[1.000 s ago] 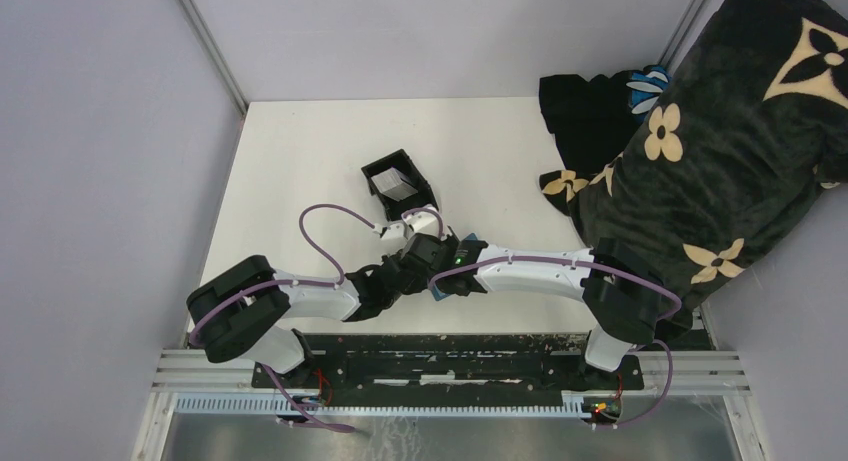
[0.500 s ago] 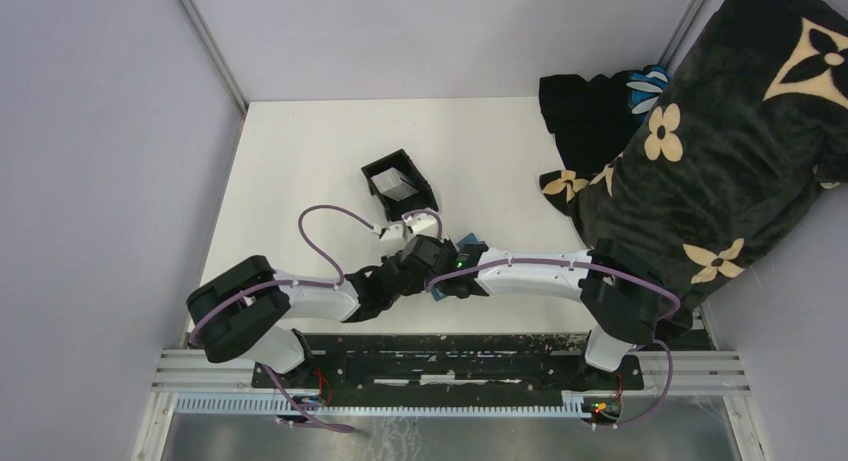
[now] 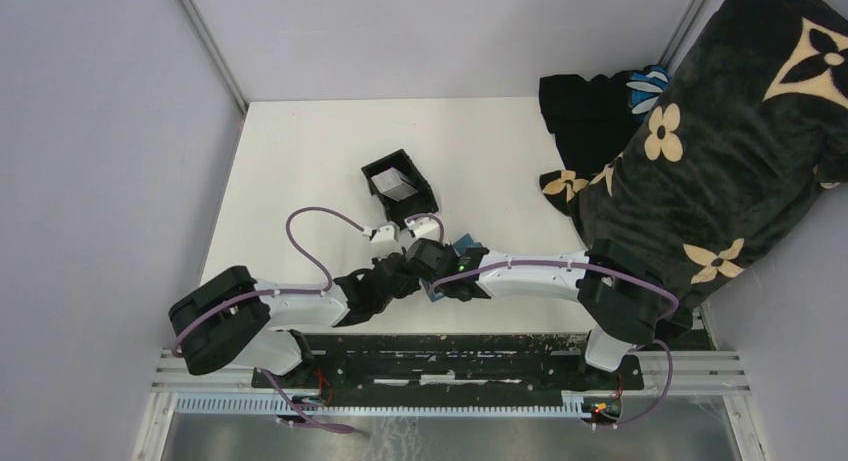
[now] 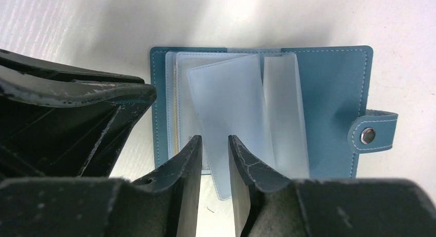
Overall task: Put the credit cards into the card holder
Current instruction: Turn over the card slot in the card holder, then pick up the credit card from the storage box.
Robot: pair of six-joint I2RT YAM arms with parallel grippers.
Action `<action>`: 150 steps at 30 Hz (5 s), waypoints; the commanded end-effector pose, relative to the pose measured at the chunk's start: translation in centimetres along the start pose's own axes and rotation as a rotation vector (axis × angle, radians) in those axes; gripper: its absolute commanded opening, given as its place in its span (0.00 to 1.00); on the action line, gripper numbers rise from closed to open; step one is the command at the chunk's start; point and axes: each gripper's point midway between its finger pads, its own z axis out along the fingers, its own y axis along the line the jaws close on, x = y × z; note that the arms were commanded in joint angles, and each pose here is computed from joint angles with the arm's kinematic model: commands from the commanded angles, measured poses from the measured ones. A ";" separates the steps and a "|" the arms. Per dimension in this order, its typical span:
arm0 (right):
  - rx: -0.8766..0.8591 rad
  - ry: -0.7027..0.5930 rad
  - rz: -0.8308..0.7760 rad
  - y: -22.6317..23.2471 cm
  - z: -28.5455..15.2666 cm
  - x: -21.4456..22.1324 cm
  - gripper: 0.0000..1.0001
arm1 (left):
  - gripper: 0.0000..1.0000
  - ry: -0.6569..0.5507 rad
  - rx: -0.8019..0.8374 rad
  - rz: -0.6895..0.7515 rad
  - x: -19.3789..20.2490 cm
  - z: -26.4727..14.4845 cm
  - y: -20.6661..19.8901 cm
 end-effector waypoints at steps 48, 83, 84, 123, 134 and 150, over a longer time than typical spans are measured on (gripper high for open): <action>-0.257 -0.200 0.048 -2.4 3.2 -23.5 0.53 | 0.24 -0.471 -0.225 -0.153 -21.7 -0.5 3.2; -0.467 -0.019 0.259 0.2 15.2 -22.8 0.47 | 0.47 -0.380 -0.229 -0.292 -20.9 6.5 7.6; -0.474 -0.015 0.269 0.3 15.2 -22.6 0.45 | 0.47 -0.379 -0.230 -0.292 -20.9 6.5 7.6; -0.493 -0.132 0.309 -0.4 10.0 -26.5 0.27 | 0.46 -0.371 -0.223 -0.295 -20.6 6.8 7.7; -0.508 -0.165 0.322 -0.5 8.6 -27.7 0.26 | 0.46 -0.374 -0.219 -0.296 -20.7 6.6 7.6; -0.425 -0.183 0.286 -2.1 7.9 -27.5 0.15 | 0.46 -0.374 -0.214 -0.302 -20.6 6.5 7.5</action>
